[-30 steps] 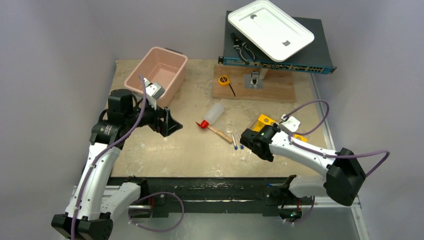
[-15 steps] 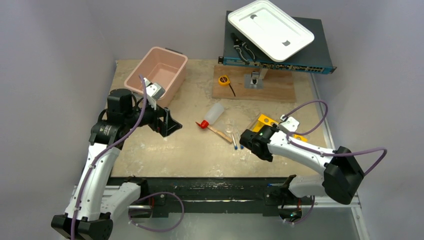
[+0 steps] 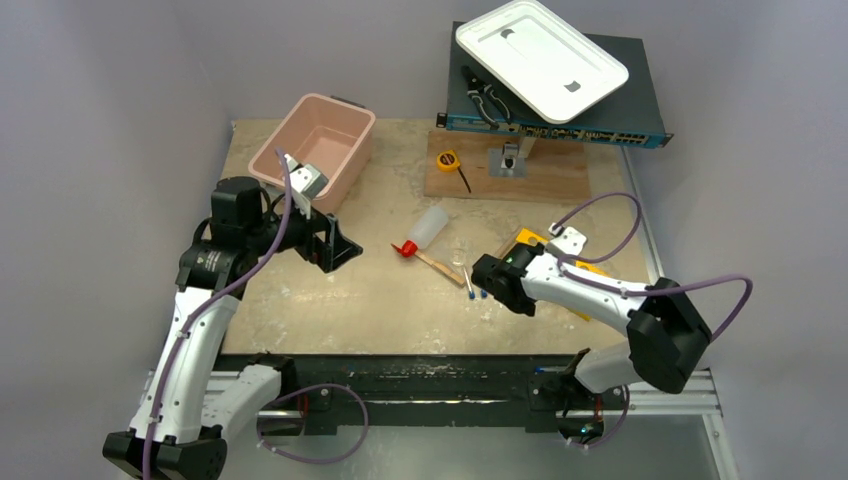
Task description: Organize the chemistry lab equipment
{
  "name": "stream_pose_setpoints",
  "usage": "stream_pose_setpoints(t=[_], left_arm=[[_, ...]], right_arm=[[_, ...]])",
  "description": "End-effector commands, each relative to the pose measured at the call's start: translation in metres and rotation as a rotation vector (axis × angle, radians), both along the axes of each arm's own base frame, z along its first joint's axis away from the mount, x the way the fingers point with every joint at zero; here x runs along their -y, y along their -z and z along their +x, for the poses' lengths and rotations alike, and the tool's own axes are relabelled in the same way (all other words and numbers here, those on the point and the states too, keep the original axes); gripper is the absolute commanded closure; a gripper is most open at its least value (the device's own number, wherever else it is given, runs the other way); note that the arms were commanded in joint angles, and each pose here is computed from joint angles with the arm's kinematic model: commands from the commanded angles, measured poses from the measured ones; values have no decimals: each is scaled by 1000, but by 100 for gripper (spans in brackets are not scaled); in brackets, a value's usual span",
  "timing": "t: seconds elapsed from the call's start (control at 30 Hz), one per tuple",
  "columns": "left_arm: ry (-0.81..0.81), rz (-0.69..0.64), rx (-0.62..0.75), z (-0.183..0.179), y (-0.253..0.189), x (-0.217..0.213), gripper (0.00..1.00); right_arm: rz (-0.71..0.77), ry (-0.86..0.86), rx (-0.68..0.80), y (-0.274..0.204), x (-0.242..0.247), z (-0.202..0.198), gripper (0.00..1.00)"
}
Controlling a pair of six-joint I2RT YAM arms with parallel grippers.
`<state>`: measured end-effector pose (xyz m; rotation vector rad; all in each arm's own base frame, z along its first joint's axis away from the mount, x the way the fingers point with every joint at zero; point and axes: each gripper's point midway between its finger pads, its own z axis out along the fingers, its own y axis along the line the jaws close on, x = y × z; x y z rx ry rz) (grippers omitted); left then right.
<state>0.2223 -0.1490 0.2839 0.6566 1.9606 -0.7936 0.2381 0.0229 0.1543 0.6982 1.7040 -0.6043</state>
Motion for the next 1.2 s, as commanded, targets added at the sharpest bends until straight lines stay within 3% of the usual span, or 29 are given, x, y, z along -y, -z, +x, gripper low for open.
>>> stream_pose_setpoints(t=[0.0, 0.23, 1.17], left_arm=[[0, 0, 92, 3, -24, -3, 4], [4, 8, 98, 4, -23, -3, 4], [15, 34, 117, 5, -26, -5, 3]], right_arm=[[52, 29, 33, -6, -6, 8, 100], [178, 96, 108, 2, 2, -1, 100], [168, 150, 103, 0, 23, -6, 100]])
